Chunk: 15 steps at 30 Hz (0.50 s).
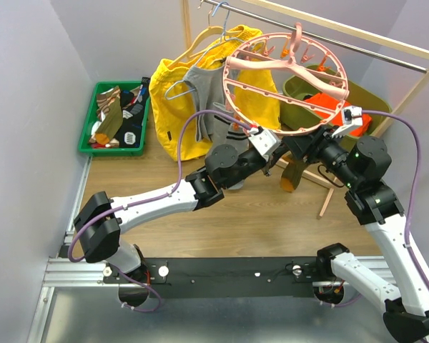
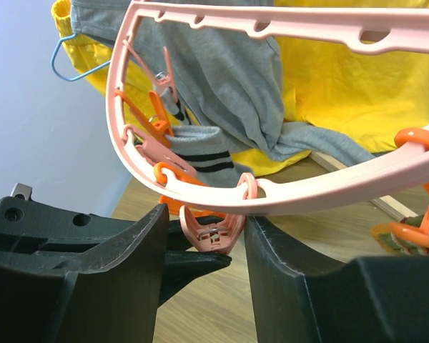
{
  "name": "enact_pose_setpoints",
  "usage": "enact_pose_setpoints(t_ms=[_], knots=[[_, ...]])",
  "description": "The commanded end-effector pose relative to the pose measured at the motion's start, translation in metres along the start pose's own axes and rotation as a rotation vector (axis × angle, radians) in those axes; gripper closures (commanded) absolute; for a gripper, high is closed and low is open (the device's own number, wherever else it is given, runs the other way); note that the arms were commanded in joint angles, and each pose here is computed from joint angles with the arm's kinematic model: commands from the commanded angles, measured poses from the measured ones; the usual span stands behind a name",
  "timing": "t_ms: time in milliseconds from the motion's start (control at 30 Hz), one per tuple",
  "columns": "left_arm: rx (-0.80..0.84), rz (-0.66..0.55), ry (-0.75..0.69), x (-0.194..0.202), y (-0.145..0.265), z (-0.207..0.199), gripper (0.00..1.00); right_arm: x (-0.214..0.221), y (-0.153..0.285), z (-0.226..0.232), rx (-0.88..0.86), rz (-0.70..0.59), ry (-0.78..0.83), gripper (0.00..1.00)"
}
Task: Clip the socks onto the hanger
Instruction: Open the clamp at the hanger.
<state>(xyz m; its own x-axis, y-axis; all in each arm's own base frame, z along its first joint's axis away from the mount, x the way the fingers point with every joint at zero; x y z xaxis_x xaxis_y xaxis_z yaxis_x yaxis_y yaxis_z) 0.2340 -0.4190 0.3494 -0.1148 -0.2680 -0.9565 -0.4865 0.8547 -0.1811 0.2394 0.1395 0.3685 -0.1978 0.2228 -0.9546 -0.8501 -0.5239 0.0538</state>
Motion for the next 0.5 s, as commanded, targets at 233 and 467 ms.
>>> enact_pose_setpoints(t_ms=[233, 467], knots=[[-0.012, 0.065, 0.0, 0.021, 0.003, 0.0, 1.0, -0.019, 0.005, 0.001, 0.022, -0.056, 0.033, 0.63], [-0.032, 0.008, 0.032, 0.006, 0.011, 0.0, 0.7, -0.016, 0.003, 0.002, 0.007, -0.042, 0.036, 0.85]])
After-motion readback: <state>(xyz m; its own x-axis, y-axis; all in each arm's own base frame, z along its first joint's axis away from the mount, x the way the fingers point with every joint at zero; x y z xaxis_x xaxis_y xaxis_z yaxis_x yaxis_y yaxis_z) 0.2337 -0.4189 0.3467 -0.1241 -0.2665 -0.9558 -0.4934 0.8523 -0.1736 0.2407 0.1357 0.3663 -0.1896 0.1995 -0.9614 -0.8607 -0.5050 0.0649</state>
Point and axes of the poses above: each gripper's point midway between its finger pads, its own y axis back along the fingers, its own z axis along the line the jaws close on, x = y × z, the point moved 3 cm from there along y, back along the fingers, and after that the axes turned 15 degrees about y, right-handed, at the moved point
